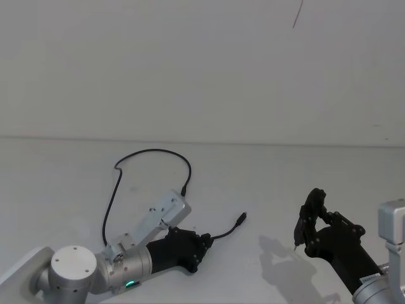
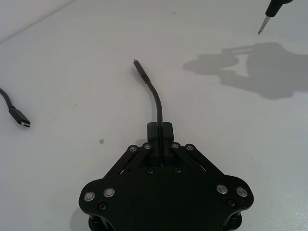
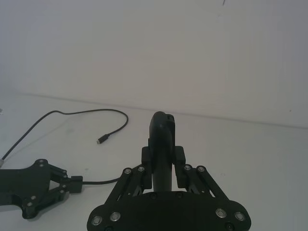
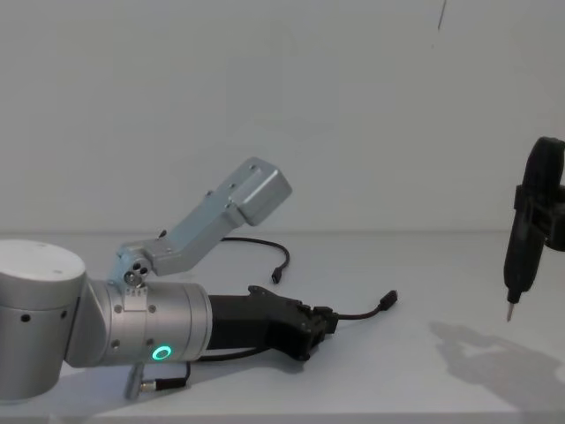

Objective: Pick up the data cable with the one hand.

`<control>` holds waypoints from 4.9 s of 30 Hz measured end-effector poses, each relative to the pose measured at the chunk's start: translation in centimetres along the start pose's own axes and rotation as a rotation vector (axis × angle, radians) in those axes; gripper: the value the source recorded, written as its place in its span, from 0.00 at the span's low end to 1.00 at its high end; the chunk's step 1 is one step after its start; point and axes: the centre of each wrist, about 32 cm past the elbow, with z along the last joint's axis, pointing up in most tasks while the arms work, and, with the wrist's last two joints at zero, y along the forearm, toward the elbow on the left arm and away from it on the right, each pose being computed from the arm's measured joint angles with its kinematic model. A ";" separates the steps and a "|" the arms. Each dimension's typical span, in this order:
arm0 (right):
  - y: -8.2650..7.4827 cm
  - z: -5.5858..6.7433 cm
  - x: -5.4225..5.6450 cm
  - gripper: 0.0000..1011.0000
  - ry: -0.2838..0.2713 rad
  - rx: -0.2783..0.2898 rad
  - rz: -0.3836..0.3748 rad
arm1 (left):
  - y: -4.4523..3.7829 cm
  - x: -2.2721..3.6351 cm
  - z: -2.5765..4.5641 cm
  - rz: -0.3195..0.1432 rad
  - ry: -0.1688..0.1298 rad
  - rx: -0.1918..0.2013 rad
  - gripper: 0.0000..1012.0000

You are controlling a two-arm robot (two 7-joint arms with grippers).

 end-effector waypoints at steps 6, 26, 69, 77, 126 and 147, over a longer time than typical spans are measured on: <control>0.0 0.0 0.0 0.27 0.000 0.000 0.000 | 0.33 -0.09 0.22 0.007 -0.003 -0.017 0.04; 0.0 0.0 0.0 0.27 0.000 0.000 0.000 | 5.98 -0.27 2.04 -0.044 -0.072 -0.110 0.04; 0.0 2.0 -1.2 0.27 0.210 0.065 0.115 | 12.79 -2.47 3.05 -0.080 -0.092 -0.107 0.04; -0.1 2.3 -1.4 0.27 0.234 0.085 0.139 | 12.88 -2.52 3.08 -0.080 -0.092 -0.107 0.04; 2.0 2.5 -2.6 0.27 0.248 0.149 0.209 | 12.97 -2.58 3.11 -0.082 -0.093 -0.107 0.04; 3.3 2.0 -2.9 0.27 0.262 0.144 0.211 | 12.98 -2.58 3.11 -0.082 -0.093 -0.106 0.04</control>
